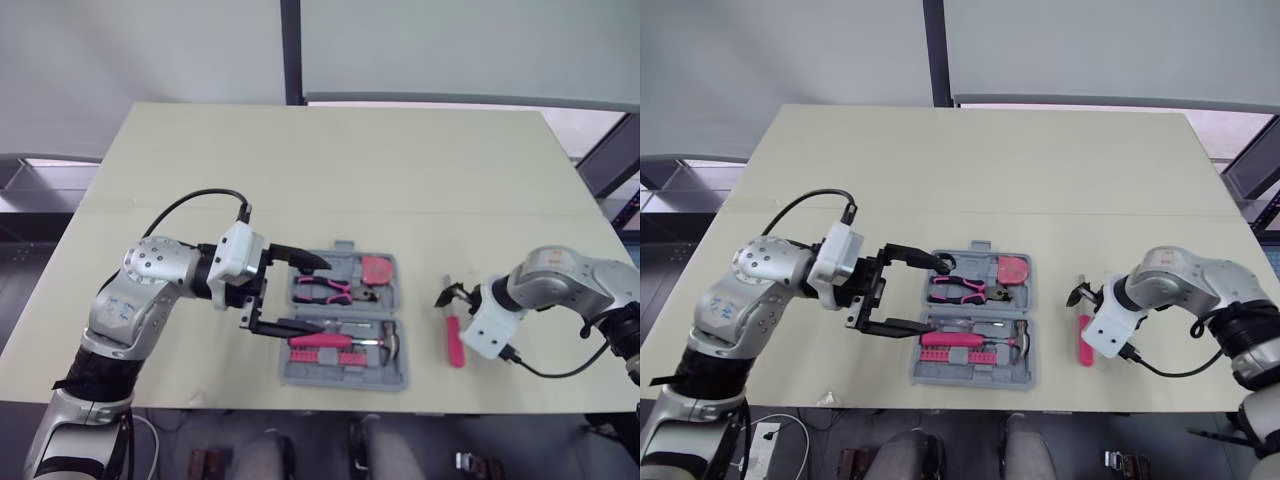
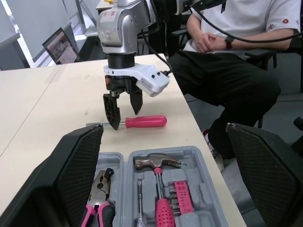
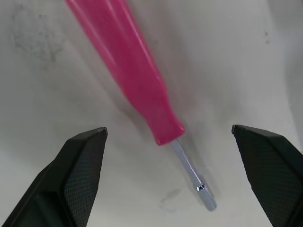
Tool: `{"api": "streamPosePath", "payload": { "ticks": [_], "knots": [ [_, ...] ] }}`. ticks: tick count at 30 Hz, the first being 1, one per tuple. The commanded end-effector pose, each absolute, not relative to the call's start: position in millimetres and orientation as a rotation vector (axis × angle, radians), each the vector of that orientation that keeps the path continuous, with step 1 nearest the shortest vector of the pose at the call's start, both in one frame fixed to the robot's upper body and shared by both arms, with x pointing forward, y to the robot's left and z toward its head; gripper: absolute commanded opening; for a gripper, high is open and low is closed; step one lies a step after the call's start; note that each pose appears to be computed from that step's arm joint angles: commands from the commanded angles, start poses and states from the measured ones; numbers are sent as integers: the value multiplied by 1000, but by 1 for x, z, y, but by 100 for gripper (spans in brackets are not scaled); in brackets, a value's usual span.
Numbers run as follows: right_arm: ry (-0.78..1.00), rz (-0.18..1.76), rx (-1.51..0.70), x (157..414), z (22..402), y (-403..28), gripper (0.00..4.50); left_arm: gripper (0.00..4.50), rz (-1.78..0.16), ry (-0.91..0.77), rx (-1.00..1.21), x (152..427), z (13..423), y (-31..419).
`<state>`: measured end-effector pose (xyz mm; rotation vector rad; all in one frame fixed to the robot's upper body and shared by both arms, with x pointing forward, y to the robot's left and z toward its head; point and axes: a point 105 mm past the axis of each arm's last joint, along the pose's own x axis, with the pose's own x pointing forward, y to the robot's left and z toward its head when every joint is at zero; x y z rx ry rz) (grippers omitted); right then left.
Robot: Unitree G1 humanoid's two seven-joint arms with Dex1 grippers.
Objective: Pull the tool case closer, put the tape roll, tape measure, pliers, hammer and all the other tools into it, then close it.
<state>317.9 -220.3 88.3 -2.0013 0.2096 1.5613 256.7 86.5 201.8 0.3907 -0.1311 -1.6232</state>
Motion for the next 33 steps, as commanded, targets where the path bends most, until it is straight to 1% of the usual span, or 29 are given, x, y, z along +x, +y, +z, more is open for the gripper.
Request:
{"api": "streamPosePath", "payload": {
  "ticks": [1,3,5,9,10,13,16,17,19,20,21,22,23,25,27,29,31,33],
  "knots": [
    [146,1581,-2010,319,87,-214,422,450,-1607,-163,423,255,210,88],
    [139,1616,-2002,315,82,-212,369,450,-1606,-163,421,255,210,88],
    [128,1646,-1998,311,78,-211,279,450,-1604,-165,420,256,210,88],
    [151,1638,-1995,310,80,-216,69,450,-1600,-168,419,257,211,88],
    [171,1624,-1993,310,81,-219,33,450,-1600,-169,419,258,211,88],
    [255,1559,-1910,310,87,-229,32,450,-1600,-171,419,258,211,87],
    [462,1468,-1606,296,91,-237,32,450,-1600,-174,416,258,211,86],
    [563,1422,-1484,289,94,-240,32,450,-1600,-174,415,258,210,86],
    [721,1327,-1255,277,102,-240,32,450,-1600,-175,412,258,209,85],
    [792,1244,-1118,274,106,-238,32,450,-1600,-175,411,258,208,85],
    [835,1189,-1029,271,108,-235,32,450,-1601,-175,411,258,208,85],
    [864,1149,-975,269,110,-234,32,450,-1601,-175,411,257,207,84],
    [890,1087,-876,268,110,-232,32,450,-1601,-176,411,257,207,84],
    [914,913,-615,275,112,-226,32,450,-1600,-177,408,257,205,83],
    [938,779,-419,281,114,-223,32,450,-1598,-178,407,258,204,83],
    [962,591,-202,289,115,-224,32,450,-1596,-175,402,257,201,83],
    [971,447,-102,296,111,-230,32,450,-1595,-175,403,257,200,83],
    [958,363,-40,302,107,-236,32,450,-1595,-177,405,257,200,82]
  ]
}}
